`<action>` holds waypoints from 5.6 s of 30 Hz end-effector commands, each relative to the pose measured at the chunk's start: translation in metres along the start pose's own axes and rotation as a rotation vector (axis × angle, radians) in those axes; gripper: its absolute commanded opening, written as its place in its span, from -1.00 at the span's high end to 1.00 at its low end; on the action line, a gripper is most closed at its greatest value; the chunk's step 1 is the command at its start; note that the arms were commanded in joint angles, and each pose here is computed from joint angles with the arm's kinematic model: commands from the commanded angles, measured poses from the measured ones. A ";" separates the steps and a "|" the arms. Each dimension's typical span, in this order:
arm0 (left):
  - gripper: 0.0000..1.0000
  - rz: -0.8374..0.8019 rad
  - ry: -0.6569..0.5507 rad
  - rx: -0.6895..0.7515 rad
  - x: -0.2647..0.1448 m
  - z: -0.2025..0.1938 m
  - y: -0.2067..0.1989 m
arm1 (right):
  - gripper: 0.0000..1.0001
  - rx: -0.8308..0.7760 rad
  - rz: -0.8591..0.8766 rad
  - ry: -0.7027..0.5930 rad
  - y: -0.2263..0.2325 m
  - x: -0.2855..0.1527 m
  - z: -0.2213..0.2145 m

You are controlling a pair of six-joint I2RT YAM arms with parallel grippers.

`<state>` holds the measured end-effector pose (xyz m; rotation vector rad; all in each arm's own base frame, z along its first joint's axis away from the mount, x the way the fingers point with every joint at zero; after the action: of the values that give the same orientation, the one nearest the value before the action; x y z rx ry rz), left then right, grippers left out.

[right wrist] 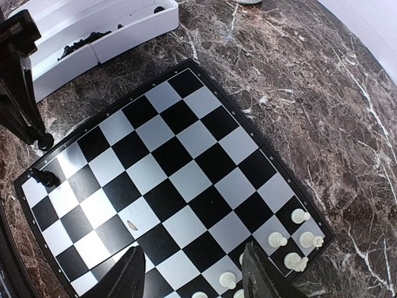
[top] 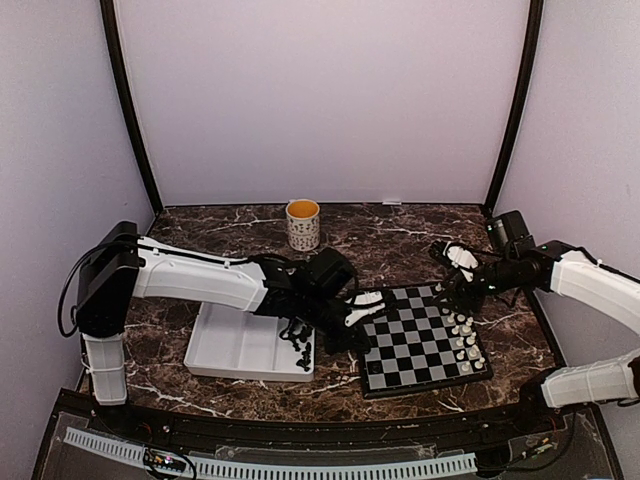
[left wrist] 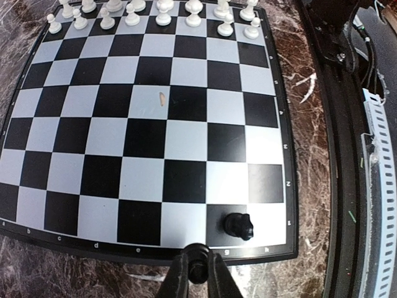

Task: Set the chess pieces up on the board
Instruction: Place the bishop on c8, then pick up the pawn from the storage box, then place the pawn at h7.

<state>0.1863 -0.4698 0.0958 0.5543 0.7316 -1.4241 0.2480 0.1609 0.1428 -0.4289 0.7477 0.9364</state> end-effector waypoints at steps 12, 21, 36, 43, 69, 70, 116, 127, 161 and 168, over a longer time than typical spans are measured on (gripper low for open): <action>0.77 0.055 -0.032 -0.026 0.012 0.011 0.010 | -0.10 -0.002 -0.037 -0.028 -0.008 0.001 0.003; 0.77 0.030 -0.035 -0.036 0.019 0.013 0.008 | -0.10 -0.001 -0.030 -0.029 -0.007 0.002 0.003; 0.74 -0.023 0.003 -0.052 0.031 0.006 0.002 | -0.10 -0.004 -0.035 -0.031 -0.007 0.001 0.003; 0.74 -0.013 0.023 -0.048 0.033 0.001 0.003 | -0.11 -0.003 -0.033 -0.031 -0.007 0.001 0.003; 0.18 0.127 0.016 0.024 -0.062 0.005 0.010 | -0.10 -0.002 -0.032 -0.024 -0.007 0.002 0.001; 0.18 0.137 0.024 -0.006 -0.066 -0.003 0.015 | -0.10 -0.002 -0.031 -0.022 -0.007 0.003 0.001; 0.93 0.250 0.302 -0.543 -0.061 -0.104 0.087 | -0.10 -0.007 -0.030 -0.023 -0.006 0.004 -0.001; 0.95 0.308 0.173 -0.437 -0.094 -0.036 0.099 | -0.10 -0.008 -0.039 -0.022 -0.008 0.005 -0.001; 0.94 0.309 0.132 -0.479 0.031 0.035 0.156 | -0.10 -0.007 -0.118 -0.021 -0.019 0.002 -0.004; 0.94 0.297 0.119 -0.496 0.035 0.033 0.161 | -0.10 -0.006 -0.117 -0.016 -0.019 0.003 -0.005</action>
<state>0.3535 -0.4971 0.0678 0.3736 1.0194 -0.8781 0.2590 0.1512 0.1346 -0.4697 0.7238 0.8541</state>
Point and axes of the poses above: each gripper's point midway between its finger pads, its own x axis out along the fingers, its own y axis along the line the jaws close on, z = x × y, the point moved 1 cm from there along -x, back along the fingers, and after that the axes turned 2 degrees about x, right-handed, at the moved point
